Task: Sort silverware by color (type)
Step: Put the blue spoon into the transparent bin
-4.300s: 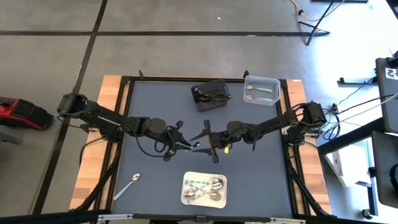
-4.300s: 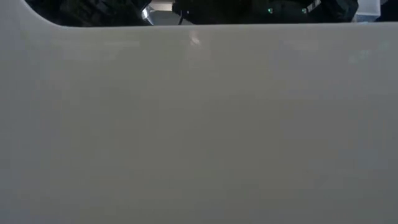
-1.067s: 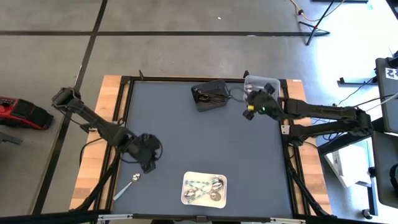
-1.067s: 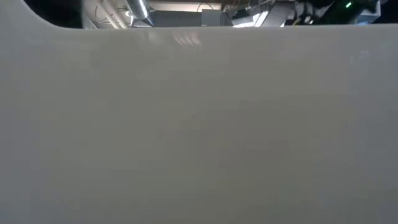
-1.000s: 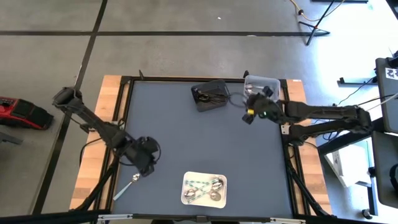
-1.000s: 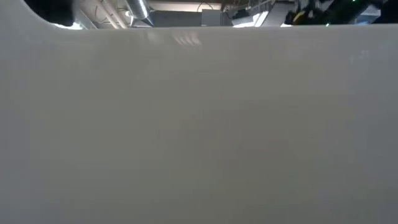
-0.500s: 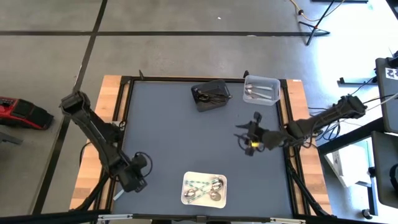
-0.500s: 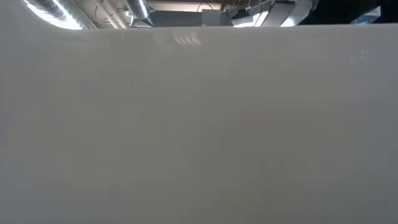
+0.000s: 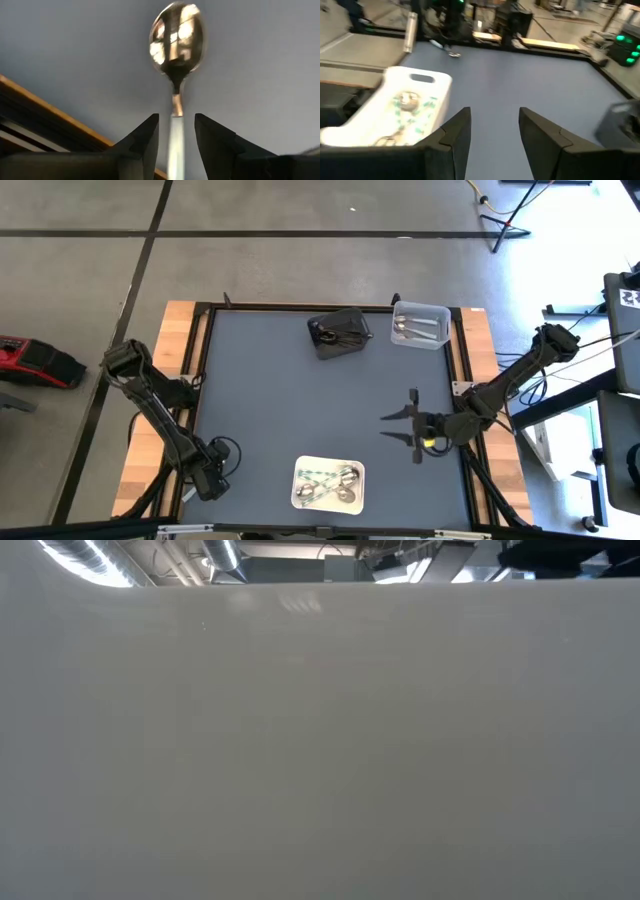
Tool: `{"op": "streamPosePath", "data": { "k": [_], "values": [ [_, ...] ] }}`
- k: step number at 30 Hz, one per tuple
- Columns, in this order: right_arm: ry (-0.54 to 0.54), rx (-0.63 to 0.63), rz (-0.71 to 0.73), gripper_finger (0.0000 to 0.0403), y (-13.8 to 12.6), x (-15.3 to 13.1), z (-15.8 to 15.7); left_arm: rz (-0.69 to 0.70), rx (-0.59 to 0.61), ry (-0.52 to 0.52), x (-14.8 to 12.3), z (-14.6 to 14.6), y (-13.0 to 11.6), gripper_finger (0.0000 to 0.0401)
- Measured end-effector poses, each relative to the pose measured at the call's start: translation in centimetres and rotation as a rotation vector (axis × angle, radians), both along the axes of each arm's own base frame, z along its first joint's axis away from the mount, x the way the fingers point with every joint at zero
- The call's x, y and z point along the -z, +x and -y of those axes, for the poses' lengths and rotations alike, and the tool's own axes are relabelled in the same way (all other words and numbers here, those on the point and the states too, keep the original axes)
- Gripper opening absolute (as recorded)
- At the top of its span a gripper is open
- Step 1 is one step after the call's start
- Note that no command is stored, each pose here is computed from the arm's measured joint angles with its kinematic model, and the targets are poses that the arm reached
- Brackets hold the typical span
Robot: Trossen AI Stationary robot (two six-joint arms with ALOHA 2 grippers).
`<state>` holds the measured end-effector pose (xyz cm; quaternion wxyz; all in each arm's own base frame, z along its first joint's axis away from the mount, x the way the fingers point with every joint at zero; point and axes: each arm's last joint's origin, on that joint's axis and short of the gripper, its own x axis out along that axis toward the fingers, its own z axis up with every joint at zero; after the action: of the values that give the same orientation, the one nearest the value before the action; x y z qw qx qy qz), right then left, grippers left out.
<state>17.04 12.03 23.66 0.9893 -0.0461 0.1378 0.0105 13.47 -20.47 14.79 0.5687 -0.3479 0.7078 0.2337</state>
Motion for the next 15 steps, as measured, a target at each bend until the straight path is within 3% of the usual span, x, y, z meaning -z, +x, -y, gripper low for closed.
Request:
{"op": "streamPosePath", "data": {
  "k": [8,15],
  "values": [
    [0.059,-0.093,0.041,0.0156,-0.6,-0.1,-2.1,-0.050,0.009,0.019,1.1,0.3,0.1,0.0115],
    [0.041,-0.083,0.046,0.0156,0.4,0.9,-3.0,0.008,0.059,0.044,1.2,0.2,0.2,0.0036]
  ]
}}
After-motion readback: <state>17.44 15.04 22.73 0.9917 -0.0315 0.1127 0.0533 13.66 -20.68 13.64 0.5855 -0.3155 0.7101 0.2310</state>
